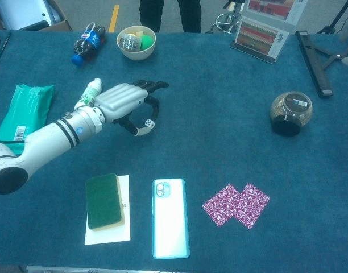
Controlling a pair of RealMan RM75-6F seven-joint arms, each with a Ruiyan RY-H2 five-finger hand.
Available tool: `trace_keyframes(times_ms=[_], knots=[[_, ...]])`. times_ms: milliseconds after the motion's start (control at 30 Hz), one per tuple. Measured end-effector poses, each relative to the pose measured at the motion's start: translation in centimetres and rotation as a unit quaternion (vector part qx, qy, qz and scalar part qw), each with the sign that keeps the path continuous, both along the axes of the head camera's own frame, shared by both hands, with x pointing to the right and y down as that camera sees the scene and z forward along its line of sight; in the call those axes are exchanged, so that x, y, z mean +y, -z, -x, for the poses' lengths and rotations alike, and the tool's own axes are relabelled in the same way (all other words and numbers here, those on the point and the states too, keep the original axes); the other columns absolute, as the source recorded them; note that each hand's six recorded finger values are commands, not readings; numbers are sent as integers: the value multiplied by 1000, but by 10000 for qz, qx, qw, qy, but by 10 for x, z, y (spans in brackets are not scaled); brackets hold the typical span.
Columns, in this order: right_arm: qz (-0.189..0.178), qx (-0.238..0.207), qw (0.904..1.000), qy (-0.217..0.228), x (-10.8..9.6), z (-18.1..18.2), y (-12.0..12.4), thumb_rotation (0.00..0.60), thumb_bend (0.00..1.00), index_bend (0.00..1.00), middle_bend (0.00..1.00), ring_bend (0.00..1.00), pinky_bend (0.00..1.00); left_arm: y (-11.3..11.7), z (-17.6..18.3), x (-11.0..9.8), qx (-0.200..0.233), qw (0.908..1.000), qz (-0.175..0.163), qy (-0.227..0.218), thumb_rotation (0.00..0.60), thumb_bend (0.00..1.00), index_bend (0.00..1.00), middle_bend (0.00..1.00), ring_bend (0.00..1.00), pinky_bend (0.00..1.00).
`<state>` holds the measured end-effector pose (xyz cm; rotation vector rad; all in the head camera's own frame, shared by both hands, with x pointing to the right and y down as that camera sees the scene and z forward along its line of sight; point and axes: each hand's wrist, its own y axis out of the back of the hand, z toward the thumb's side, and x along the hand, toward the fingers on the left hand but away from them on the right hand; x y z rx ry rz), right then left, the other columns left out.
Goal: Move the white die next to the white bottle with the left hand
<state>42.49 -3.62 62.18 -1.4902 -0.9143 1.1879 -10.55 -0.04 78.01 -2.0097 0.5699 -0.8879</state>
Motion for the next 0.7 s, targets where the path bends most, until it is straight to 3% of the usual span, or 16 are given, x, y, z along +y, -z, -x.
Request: trace_keyframes(times_ms=[367,567,700], knots=[[-22,-35,10000,-90,2,-5,0,600,207,479,375,263,344,57,22,-2,437,9977,-488,151,600,307,543,0,0,39],[-6,-44,9999,-135,4,-8,-1,600,207,479,375,263,344,97,50,-1,883,9909,-769,671,600,307,541,1,0,39],[26,-38,9999,-152,5,-8,-3,600,207,479,375,263,344,99,75,7,810,9894,-737,955,600,307,541,1,0,39]])
